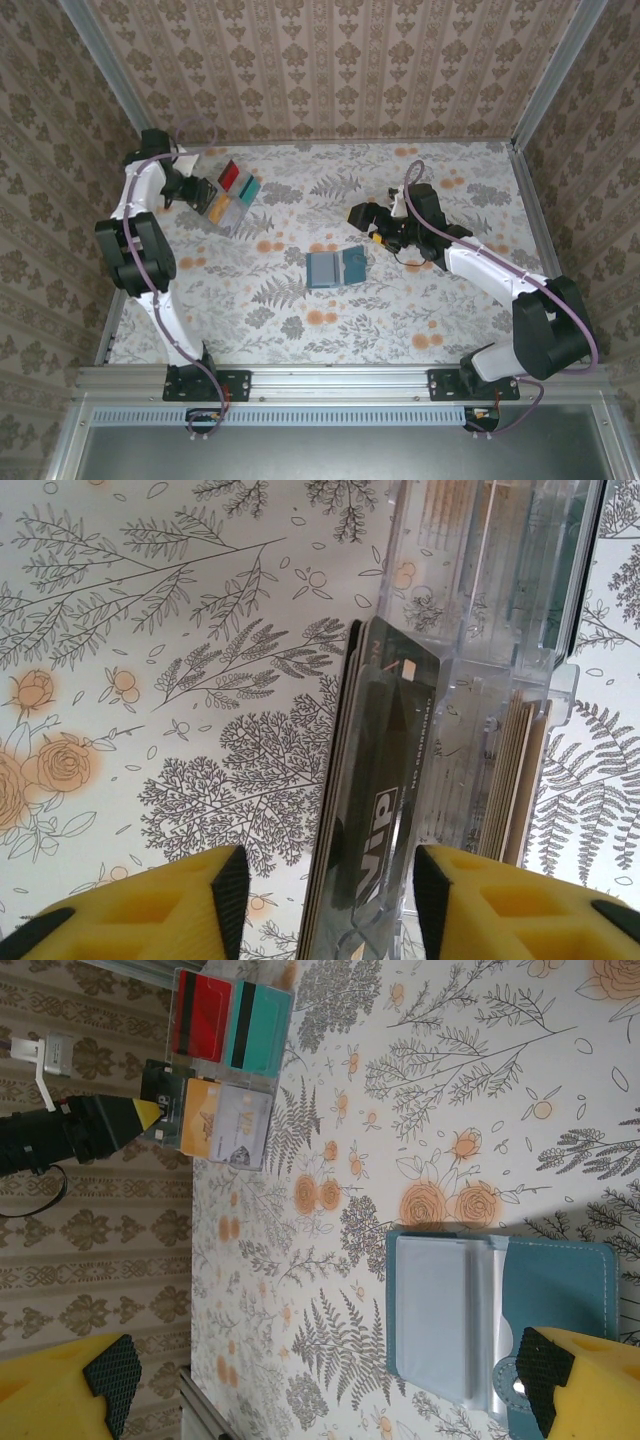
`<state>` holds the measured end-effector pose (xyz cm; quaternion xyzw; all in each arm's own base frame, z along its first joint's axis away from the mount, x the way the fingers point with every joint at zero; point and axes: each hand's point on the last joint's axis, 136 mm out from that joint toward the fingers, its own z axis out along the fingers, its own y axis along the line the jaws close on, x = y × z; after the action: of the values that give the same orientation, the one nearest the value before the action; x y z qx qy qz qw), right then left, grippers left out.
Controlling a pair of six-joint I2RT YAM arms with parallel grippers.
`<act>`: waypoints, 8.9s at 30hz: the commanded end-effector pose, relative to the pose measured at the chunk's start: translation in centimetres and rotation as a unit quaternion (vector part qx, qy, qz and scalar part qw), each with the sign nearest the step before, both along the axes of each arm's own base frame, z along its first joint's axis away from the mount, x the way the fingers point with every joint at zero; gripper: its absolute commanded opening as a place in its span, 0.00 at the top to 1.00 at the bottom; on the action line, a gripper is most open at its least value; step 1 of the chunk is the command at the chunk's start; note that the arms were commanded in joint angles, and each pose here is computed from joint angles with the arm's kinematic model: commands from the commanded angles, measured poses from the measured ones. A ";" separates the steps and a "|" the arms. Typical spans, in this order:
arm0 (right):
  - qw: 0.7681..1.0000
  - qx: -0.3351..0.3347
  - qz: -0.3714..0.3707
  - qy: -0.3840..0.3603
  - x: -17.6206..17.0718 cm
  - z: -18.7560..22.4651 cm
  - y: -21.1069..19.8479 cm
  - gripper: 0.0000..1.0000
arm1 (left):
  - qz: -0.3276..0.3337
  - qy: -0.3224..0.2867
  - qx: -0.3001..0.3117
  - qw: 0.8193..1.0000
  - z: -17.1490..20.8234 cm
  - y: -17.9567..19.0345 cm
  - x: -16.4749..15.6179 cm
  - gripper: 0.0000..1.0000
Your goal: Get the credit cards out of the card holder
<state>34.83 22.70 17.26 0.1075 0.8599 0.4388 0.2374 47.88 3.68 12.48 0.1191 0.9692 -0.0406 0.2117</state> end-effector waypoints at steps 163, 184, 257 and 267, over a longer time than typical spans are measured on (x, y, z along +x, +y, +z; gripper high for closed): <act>0.991 -0.134 0.001 0.020 -1.8 -7.5 1.5 0.55 | -0.069 0.203 -0.392 0.895 -4.5 -37.5 -20.7 0.65; 0.987 -0.146 -0.059 -0.019 -2.2 -4.8 -2.2 0.50 | -0.045 0.228 -0.304 0.924 -8.8 -39.2 -20.1 0.55; 0.944 -0.295 0.074 0.131 -3.6 -16.4 4.3 0.79 | 0.054 0.173 -0.289 0.940 -6.2 -31.2 -19.8 0.63; 0.957 -0.257 0.068 0.118 -3.2 -15.6 4.8 0.82 | 0.032 0.180 -0.330 0.926 -5.2 -32.4 -20.3 0.61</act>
<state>32.09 28.06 2.06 0.0216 0.9705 0.1997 0.1332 28.14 -28.29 7.12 -0.0064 0.9307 -0.3591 0.0688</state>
